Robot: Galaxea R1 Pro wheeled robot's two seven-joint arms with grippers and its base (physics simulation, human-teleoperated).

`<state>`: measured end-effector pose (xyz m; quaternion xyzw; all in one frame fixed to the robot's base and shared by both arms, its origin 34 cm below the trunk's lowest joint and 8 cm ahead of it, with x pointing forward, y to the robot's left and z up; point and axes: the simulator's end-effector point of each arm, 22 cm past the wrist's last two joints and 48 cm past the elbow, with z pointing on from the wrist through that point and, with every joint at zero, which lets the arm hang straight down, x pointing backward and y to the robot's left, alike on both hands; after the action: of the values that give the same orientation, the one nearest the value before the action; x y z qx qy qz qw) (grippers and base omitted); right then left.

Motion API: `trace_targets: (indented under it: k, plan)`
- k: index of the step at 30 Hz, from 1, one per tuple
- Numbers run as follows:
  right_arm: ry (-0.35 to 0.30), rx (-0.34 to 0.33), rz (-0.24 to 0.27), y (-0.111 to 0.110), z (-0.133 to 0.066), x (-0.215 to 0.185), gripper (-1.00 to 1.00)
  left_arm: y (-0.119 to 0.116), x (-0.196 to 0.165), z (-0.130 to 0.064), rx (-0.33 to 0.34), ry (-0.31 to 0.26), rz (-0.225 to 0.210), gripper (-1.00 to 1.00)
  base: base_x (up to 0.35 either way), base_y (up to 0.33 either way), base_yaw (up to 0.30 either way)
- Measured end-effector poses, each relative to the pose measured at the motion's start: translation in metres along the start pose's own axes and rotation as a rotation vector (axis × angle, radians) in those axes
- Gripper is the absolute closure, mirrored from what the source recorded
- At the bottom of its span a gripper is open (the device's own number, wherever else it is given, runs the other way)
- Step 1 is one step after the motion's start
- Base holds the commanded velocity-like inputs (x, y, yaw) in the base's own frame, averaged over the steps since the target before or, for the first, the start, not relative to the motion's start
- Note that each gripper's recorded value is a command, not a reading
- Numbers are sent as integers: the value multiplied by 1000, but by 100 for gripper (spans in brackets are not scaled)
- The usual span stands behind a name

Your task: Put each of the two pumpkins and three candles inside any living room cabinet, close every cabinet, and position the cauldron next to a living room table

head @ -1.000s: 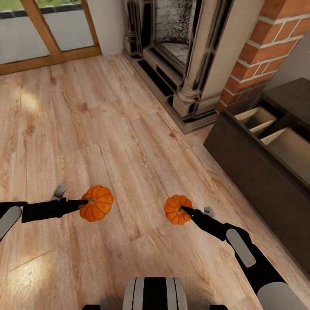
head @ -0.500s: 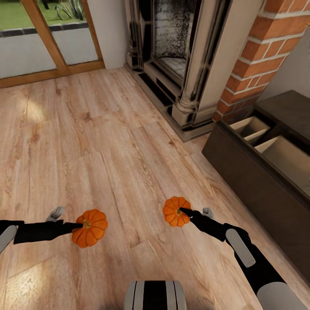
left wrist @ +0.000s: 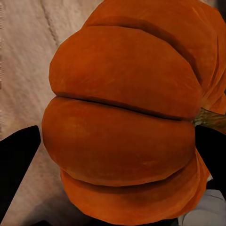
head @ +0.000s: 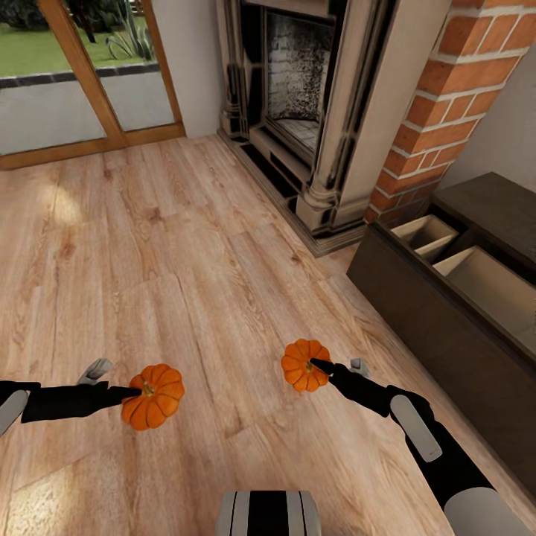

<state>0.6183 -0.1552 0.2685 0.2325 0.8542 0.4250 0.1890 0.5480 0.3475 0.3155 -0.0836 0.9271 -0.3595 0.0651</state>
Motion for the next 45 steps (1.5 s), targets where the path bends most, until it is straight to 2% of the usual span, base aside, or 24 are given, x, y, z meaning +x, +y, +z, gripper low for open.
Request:
trace_targets:
  k: [4, 9, 14, 18, 25, 30, 37, 41, 45]
  plan:
    - [-5, -17, -6, 8, 0, -3, 100, -1, -2, -1, 8, -7, -4, 100, 0, 0, 0]
    - [-17, -34, -23, 21, -2, -8, 100, -6, -21, -19, 19, -72, -12, 100, 0, 0, 0]
    - [-28, -46, -37, 32, -6, -13, 100, 9, -18, -28, -1, -88, -62, 100, 0, 0, 0]
    - [-36, -55, -48, 41, -10, -16, 100, 10, -18, -34, 2, -99, -80, 100, -1, 0, 0]
    - [-65, -100, -86, 71, -18, -28, 100, 0, -23, -44, 17, -120, -69, 100, -124, 0, -3]
    - [-79, -119, -101, 85, -24, -34, 100, -8, -27, -51, 23, -135, -56, 100, -213, 0, -145]
    - [-94, -134, -119, 100, -32, -39, 100, -14, -33, -69, 19, -160, -34, 100, -175, 0, -262]
    - [-94, -133, -122, 100, -32, -39, 100, -12, -35, -73, 12, -162, -32, 100, -30, 0, -276]
    - [-96, -134, -125, 102, -33, -40, 100, -17, -40, -81, 37, -185, -39, 100, -4, 0, -277]
